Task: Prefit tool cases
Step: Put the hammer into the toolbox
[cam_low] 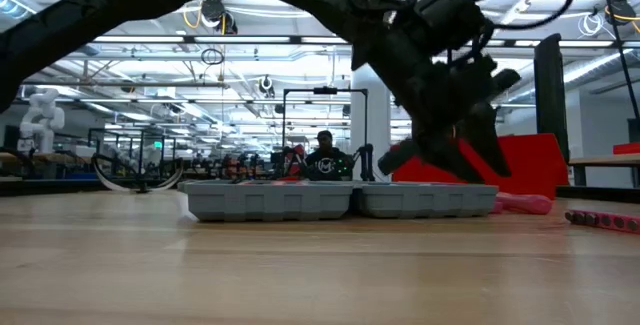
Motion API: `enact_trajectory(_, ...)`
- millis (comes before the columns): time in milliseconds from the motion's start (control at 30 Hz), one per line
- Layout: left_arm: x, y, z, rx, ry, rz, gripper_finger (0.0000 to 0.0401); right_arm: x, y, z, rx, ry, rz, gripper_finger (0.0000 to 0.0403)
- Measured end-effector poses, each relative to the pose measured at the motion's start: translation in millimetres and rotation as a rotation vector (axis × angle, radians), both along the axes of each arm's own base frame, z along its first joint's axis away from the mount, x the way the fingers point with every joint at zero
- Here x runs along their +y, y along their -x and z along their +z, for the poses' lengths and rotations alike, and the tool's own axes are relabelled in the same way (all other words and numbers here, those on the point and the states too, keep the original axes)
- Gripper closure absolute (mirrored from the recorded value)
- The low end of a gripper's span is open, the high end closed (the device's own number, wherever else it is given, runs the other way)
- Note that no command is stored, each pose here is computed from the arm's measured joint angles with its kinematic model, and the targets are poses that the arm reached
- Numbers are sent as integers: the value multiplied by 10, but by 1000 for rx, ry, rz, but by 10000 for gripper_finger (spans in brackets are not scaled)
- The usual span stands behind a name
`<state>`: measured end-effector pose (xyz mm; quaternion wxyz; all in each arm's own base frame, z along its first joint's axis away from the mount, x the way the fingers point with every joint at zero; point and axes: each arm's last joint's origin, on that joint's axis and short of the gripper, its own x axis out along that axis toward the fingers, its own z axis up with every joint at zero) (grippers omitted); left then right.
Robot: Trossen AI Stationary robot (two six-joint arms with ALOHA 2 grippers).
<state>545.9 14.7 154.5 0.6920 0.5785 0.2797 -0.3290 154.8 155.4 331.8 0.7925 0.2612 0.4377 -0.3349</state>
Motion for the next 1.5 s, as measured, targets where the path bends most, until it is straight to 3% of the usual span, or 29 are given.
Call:
enact_trajectory(333, 13, -47, -301, 30, -9, -10, 272, 5, -7, 0, -13, -16, -21, 277)
enact_trajectory(667, 27, -111, -290, -49, 45, -28, 278, -21, -31, 0, -13, -15, -37, 277)
enact_trajectory(767, 13, -106, -293, -43, 64, -37, 305, -37, -49, 0, -14, -16, -48, 277)
enact_trajectory(933, -1, -110, -295, -48, 71, -46, 385, -49, -60, 0, -14, -16, -56, 277)
enact_trajectory(1067, -16, -110, -296, -43, 86, -25, 398, -48, -60, 1, -15, -16, -55, 277)
enact_trajectory(1267, -68, -76, -109, -50, 44, 28, 400, -76, -51, -42, -22, -20, -137, 277)
enact_trajectory(1500, -83, -21, 311, -112, 16, 137, 400, -189, -52, -614, 157, -33, -288, 277)
